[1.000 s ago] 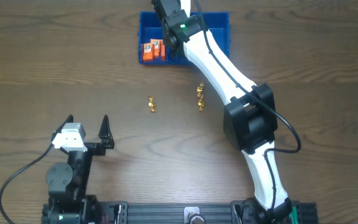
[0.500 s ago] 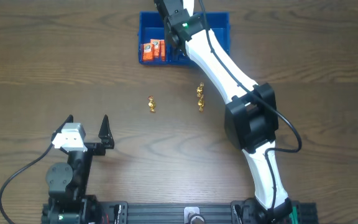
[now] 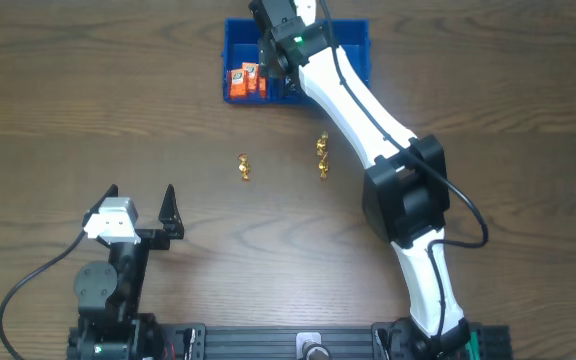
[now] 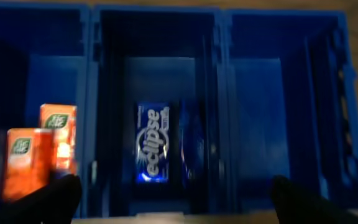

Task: Sort Candies Into Trays

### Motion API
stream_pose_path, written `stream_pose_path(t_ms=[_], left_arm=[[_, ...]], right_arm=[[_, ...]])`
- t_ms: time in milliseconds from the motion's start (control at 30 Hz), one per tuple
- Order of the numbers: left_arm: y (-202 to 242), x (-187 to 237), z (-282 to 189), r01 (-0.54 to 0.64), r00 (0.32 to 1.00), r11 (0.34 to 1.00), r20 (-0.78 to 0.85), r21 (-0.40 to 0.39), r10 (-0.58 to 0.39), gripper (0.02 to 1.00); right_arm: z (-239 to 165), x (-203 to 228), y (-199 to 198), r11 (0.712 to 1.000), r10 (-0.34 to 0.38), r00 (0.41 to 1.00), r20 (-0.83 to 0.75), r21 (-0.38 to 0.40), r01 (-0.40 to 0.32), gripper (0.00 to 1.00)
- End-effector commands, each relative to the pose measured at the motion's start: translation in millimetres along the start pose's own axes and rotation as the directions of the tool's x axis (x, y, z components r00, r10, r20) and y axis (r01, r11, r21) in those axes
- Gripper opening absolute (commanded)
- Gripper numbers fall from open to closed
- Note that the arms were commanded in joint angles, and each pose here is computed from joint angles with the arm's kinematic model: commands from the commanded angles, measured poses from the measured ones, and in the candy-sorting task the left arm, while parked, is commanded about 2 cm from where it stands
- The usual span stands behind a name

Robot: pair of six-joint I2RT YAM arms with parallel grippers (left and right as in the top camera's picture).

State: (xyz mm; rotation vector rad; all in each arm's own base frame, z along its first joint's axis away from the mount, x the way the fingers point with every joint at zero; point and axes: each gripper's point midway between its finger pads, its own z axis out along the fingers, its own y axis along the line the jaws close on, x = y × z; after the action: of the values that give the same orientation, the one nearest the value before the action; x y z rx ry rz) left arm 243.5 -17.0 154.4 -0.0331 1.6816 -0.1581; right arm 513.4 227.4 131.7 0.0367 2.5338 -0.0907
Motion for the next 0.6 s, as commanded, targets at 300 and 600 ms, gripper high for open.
stream_pose_path(t_ms=[300,600], left_arm=[[0,17,2,0.011,0.999,1.000,-0.043,0.010,-0.011,0.996],[0,17,2,0.011,0.999,1.000,-0.043,0.010,-0.011,0.998]], right_arm=[[-111,83,80,0.986,-0.103,0.991,-0.080,-0.137,0.092,1.000],[-48,179,96,0.979,-0.095,0.959,-0.266,-0.199,0.042,1.000]])
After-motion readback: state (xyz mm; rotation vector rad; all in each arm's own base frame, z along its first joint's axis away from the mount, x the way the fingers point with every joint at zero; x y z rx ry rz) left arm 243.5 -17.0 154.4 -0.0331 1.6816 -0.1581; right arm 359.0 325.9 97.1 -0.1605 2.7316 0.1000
